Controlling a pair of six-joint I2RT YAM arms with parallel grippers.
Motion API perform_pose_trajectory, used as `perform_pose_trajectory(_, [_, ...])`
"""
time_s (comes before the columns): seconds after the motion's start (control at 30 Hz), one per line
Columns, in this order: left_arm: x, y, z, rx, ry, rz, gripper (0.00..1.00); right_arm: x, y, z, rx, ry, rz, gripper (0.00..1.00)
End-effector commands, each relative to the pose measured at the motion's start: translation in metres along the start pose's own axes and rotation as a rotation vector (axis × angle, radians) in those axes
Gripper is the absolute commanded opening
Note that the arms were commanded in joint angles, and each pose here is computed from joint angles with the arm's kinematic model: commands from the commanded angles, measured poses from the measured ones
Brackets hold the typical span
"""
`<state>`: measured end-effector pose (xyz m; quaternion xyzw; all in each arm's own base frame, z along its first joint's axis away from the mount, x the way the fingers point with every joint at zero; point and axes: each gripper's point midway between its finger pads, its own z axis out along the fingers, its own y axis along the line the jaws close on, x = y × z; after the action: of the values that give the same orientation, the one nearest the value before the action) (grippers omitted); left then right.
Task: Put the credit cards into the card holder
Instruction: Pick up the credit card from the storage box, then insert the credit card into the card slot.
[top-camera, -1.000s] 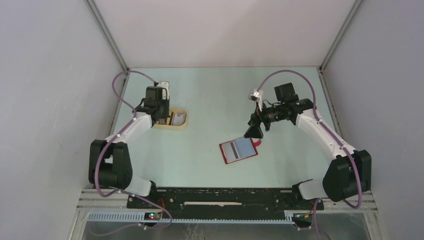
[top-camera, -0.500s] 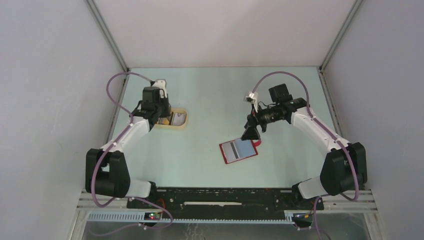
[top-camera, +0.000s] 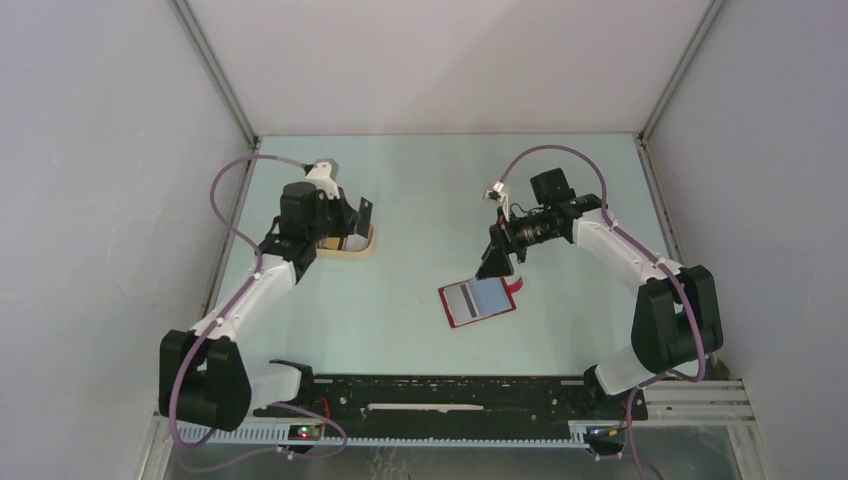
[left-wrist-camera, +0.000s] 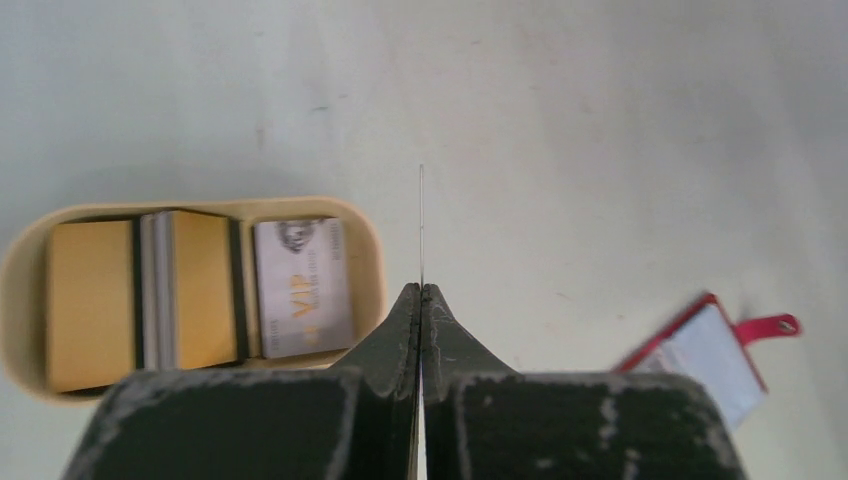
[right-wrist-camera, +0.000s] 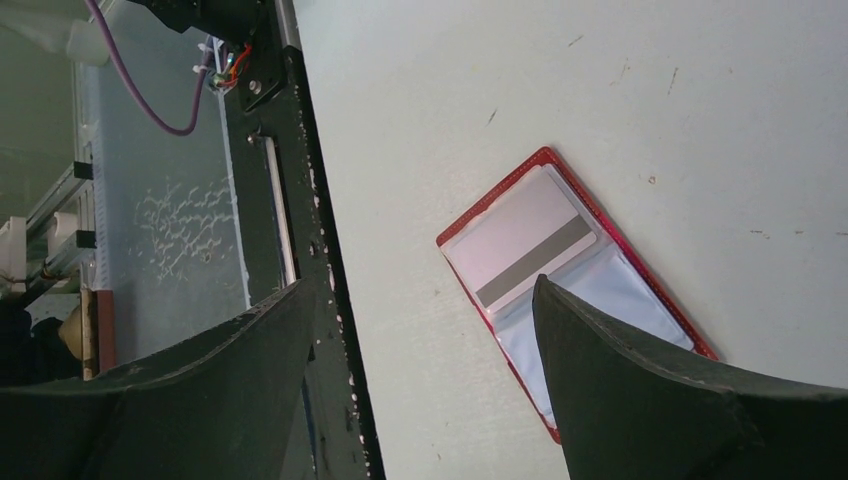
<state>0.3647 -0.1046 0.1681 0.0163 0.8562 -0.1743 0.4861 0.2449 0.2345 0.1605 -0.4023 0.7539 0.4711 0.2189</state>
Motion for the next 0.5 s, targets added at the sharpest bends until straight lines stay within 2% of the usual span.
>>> perform_pose_trajectory(0.0, [-0.015, -0.043, -0.012, 0.169, -0.093, -0.043, 0.00, -0.013, 0.008, -0.001, -0.033, -0.041, -0.014, 0.88])
perform_pose_trajectory(0.47, [0.000, -0.130, -0.050, 0.522, -0.190, -0.152, 0.00, -0.023, 0.007, -0.013, -0.069, -0.156, 0.064, 0.88])
